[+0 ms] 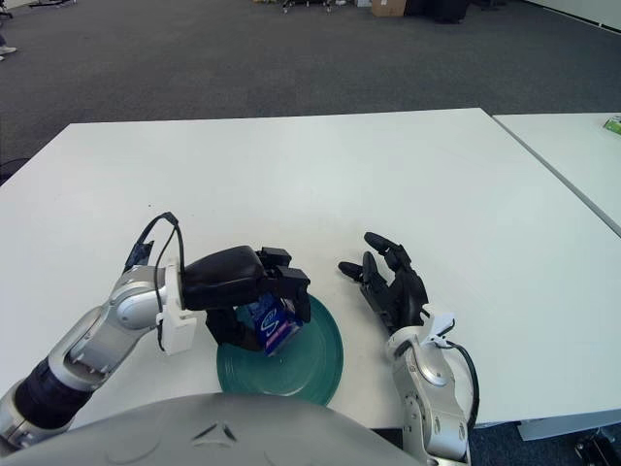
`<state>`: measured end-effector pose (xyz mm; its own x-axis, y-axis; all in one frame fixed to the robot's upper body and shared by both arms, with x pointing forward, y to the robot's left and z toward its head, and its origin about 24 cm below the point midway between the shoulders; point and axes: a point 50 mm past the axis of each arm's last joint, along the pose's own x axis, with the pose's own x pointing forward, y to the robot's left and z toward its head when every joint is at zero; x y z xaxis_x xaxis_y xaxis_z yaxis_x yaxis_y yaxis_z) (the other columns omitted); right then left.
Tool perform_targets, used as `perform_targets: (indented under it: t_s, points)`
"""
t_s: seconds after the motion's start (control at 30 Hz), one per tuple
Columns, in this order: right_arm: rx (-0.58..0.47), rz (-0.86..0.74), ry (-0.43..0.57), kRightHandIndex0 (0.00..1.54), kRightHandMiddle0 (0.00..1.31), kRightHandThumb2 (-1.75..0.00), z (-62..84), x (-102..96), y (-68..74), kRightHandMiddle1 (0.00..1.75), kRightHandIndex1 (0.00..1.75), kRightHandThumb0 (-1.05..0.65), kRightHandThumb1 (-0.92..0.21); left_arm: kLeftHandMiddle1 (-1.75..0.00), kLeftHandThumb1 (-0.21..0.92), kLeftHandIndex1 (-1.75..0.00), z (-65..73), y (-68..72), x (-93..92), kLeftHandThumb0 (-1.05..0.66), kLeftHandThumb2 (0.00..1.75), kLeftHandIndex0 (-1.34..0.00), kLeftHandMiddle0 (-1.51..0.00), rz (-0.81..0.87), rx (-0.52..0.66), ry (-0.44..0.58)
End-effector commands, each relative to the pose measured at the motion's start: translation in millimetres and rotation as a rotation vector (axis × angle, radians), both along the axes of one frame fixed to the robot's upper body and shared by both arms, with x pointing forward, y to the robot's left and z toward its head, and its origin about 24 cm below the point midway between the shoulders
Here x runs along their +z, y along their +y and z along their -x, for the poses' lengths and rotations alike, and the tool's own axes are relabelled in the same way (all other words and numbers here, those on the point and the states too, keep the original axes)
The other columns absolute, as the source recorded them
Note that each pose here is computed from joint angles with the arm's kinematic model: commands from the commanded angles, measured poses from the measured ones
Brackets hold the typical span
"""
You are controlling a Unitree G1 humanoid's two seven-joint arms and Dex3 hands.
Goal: Put the gum into the plate.
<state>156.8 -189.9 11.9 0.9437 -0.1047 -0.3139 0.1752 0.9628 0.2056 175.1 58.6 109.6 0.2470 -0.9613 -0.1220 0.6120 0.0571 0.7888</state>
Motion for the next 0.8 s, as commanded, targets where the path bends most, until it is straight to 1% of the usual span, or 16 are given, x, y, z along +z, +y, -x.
perform_targets:
  t_s: [0.0,0.23,0.43,0.57,0.67,0.7,0.73,0.77]
  points:
    - [-0.023,-0.014,0.196,0.52,0.16,-0.59,21.9,-27.2,0.6,0.91,0.69,-0.53,-0.92,-1.34,0.50,-1.24,0.1,1.4,-2.0,0.00,0.79,-0.63,-0.75,-0.039,-0.039,-0.011]
    - [-0.016,-0.005,0.196,0.55,0.16,-0.57,22.3,-28.0,0.4,0.91,0.72,-0.54,-0.92,-1.33,0.53,-1.24,3.6,2.8,-9.7,0.00,0.75,-0.62,-0.74,-0.083,-0.070,0.002]
    - [-0.014,0.002,0.193,0.56,0.15,-0.57,22.8,-28.1,1.0,0.91,0.73,-0.55,-0.92,-1.33,0.54,-1.24,4.9,3.2,-14.4,0.00,0.74,-0.61,-0.74,-0.118,-0.073,0.041]
    - [-0.012,0.004,0.192,0.57,0.14,-0.58,23.3,-28.4,1.0,0.91,0.73,-0.56,-0.92,-1.34,0.56,-1.24,5.0,2.5,-15.9,0.00,0.73,-0.60,-0.73,-0.128,-0.068,0.048]
    - [-0.012,0.003,0.192,0.56,0.13,-0.59,23.6,-28.7,1.3,0.90,0.72,-0.56,-0.92,-1.35,0.62,-1.27,5.6,1.1,-17.3,0.00,0.64,-0.56,-0.68,-0.129,-0.061,0.039]
    - [-0.012,0.003,0.193,0.56,0.12,-0.60,23.6,-28.7,1.7,0.90,0.72,-0.57,-0.92,-1.34,0.68,-1.28,6.5,0.3,-17.9,-0.01,0.56,-0.54,-0.65,-0.127,-0.059,0.036]
    - [-0.012,0.003,0.193,0.55,0.12,-0.60,23.6,-28.7,2.0,0.90,0.72,-0.57,-0.92,-1.32,0.77,-1.33,7.1,-0.2,-18.4,-0.01,0.43,-0.50,-0.62,-0.125,-0.058,0.034]
    - [-0.012,0.002,0.193,0.55,0.12,-0.61,23.6,-28.7,2.2,0.90,0.71,-0.58,-0.92,-1.31,0.80,-1.34,7.8,-0.8,-18.7,-0.01,0.39,-0.48,-0.61,-0.122,-0.057,0.032]
